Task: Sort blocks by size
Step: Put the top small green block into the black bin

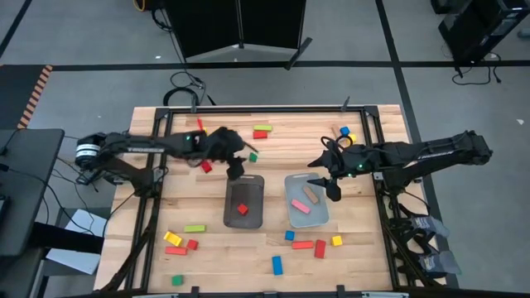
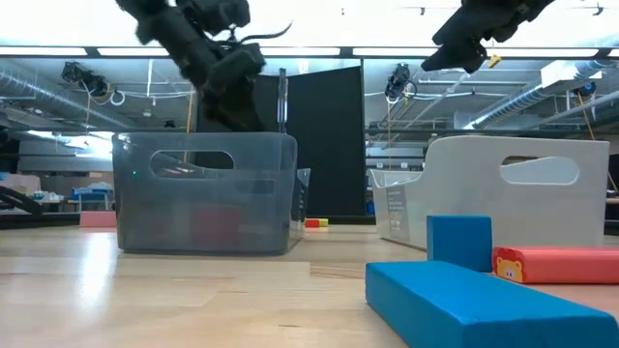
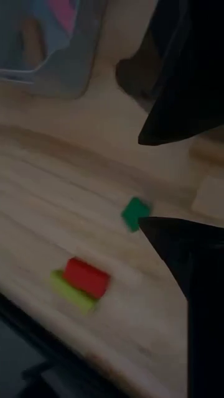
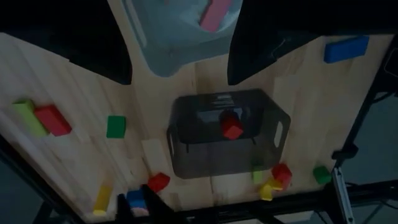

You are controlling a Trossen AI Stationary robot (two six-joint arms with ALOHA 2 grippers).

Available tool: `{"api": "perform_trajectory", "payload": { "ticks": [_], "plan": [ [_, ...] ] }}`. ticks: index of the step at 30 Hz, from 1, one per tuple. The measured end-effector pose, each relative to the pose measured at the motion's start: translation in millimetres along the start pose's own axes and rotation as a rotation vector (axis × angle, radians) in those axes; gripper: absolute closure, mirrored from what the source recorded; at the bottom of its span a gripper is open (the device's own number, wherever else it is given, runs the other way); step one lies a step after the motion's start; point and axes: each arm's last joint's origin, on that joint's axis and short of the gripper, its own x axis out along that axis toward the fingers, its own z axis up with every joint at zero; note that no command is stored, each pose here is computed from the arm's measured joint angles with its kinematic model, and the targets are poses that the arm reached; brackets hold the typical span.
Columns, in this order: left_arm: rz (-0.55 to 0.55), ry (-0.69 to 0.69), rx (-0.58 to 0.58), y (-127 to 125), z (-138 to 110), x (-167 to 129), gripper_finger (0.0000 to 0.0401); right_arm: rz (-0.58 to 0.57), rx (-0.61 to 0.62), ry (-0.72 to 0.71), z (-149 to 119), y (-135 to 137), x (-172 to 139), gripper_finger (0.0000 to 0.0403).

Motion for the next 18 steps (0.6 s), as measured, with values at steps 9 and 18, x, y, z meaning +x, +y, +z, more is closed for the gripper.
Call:
{"api": "perform_trajectory", "payload": {
  "ticks": [9, 18],
  "plan": [
    [-0.012, 0.258, 0.308, 12.9, 22.9, 49.9, 0.0184, 0.01, 0.003, -0.032, 2.0, 0.4, -1.0, 0.0133],
    [-0.061, 0.459, 0.415, 21.3, 24.1, 97.3, 0.0156, 0.023, -0.006, -0.044, 3.3, 1.0, -1.0, 0.0135]
  ]
}}
